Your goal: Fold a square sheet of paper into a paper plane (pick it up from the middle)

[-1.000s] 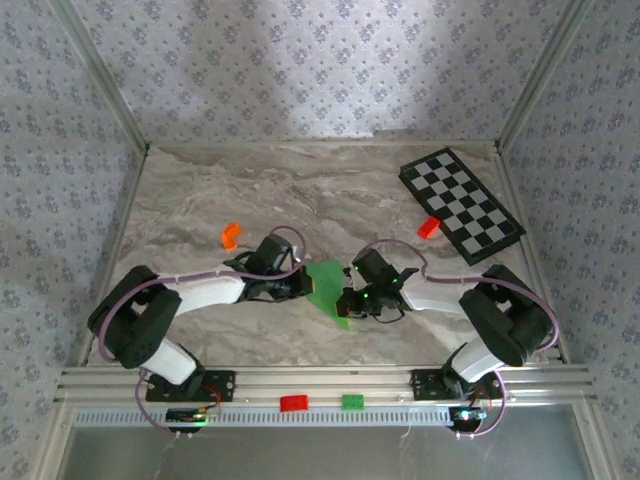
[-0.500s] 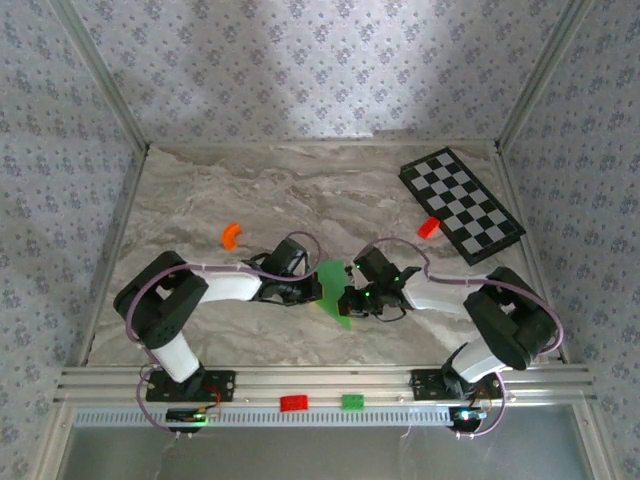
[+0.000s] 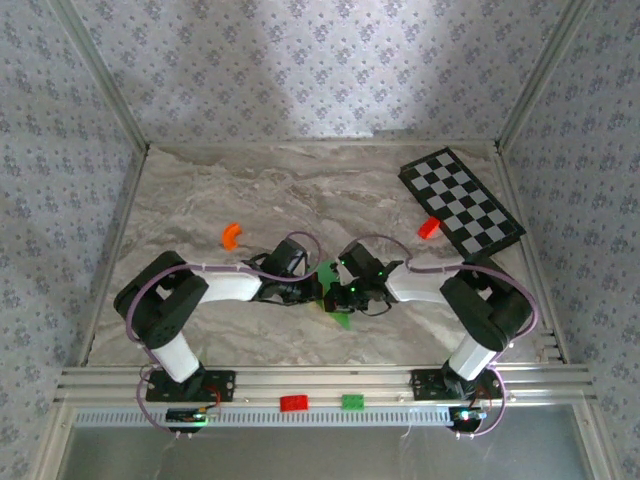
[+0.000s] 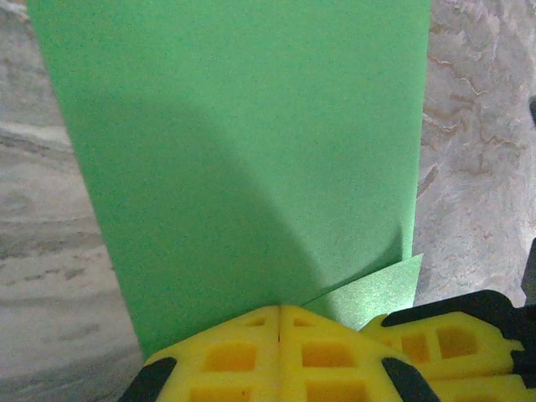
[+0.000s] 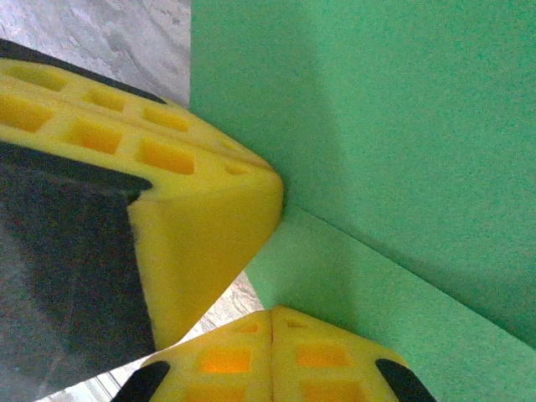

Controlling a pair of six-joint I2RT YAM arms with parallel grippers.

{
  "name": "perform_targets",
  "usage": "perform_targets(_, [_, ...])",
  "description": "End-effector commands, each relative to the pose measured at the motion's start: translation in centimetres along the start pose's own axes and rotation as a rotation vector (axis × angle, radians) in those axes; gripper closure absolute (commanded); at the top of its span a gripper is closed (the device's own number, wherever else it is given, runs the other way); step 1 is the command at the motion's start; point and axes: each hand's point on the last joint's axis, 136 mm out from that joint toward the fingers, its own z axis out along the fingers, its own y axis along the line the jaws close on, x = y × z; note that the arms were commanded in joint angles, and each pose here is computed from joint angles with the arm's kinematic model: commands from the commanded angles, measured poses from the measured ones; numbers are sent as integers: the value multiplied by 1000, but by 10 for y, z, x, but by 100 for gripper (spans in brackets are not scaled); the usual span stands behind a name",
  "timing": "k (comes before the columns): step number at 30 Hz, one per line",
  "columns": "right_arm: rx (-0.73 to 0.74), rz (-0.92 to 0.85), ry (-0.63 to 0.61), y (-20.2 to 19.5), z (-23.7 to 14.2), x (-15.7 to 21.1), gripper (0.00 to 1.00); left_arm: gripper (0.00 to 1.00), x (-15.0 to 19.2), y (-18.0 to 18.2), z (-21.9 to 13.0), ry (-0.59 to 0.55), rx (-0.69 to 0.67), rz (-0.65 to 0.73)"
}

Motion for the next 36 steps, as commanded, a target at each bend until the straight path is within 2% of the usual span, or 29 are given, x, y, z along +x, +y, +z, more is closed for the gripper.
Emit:
perform_targets(1, [95,45,78,-35,-2,33,90,100,22,51,8,47,-166,-38])
perform_targets(8, [57,23,92,-35,-15,46,87,100,29,68,12,59,-186,-91])
perform_targets(15, [-4,-18,7,-9,-33,24,87,100,30,70,10,69,-196,-79])
perform_targets(21, [-49,-60,45,14,-21,16,88,100,30,69,10,76,-196,-70])
perform_targets(27, [82,-33,118,-26,0,33,88,100,28,69,11,77,-198,-62])
perform_targets(36, [-34,8,82,-26,-14,53,87,100,35,81,17,91,-205,-86])
